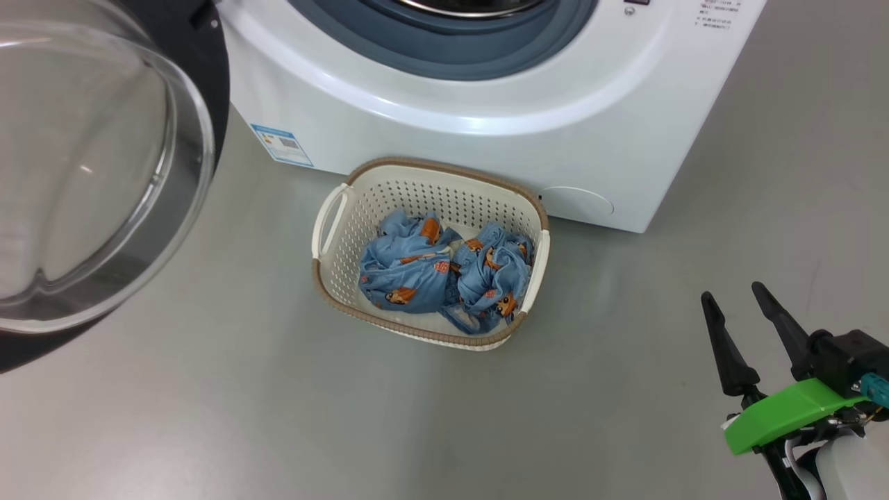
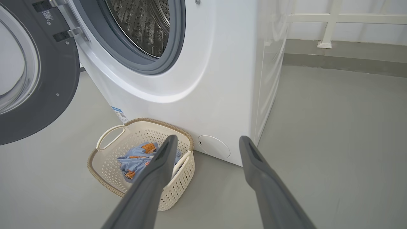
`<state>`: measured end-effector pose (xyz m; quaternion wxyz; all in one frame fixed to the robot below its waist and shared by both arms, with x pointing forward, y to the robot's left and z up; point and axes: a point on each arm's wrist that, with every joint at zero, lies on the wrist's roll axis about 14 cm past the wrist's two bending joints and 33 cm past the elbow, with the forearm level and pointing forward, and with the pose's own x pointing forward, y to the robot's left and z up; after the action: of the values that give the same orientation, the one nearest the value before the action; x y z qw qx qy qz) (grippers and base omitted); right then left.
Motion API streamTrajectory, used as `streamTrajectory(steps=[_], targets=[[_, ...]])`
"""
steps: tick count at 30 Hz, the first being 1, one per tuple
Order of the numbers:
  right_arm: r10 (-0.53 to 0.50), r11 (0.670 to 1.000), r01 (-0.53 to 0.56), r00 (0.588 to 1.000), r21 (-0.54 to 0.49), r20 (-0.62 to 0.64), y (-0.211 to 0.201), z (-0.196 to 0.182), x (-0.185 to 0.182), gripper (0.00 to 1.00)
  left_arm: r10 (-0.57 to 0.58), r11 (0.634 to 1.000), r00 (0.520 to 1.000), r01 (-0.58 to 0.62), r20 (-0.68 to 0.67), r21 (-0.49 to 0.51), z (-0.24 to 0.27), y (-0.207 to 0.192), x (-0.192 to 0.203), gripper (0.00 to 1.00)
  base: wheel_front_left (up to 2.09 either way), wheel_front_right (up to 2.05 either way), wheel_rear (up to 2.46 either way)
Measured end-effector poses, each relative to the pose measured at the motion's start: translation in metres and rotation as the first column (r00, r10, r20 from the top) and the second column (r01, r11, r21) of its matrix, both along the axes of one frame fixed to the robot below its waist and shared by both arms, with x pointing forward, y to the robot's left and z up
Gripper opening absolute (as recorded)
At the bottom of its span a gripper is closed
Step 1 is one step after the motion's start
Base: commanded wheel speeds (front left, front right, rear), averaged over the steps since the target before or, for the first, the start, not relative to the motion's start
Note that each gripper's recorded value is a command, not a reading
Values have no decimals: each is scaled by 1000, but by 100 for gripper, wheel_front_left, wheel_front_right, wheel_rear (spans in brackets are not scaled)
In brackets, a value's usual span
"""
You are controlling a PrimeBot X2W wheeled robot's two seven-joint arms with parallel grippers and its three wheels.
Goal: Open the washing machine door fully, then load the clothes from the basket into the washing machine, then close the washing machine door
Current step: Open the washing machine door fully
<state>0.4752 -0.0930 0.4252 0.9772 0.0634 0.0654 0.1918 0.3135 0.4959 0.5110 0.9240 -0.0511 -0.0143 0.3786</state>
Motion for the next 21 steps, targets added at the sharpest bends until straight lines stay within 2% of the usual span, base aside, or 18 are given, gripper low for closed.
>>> streamTrajectory(steps=[11, 21], targets=[[3, 1000, -3, 1000, 4, 17, 2, 5, 6, 100, 9, 1000, 1000, -9, -16, -1, 3, 12, 7, 0, 0, 0, 0], [4, 1000, -4, 998, 11, 55, 5, 24, 3, 100, -18, 1000, 999, 18, 48, 1, 15, 2, 0, 0, 0, 0, 0]])
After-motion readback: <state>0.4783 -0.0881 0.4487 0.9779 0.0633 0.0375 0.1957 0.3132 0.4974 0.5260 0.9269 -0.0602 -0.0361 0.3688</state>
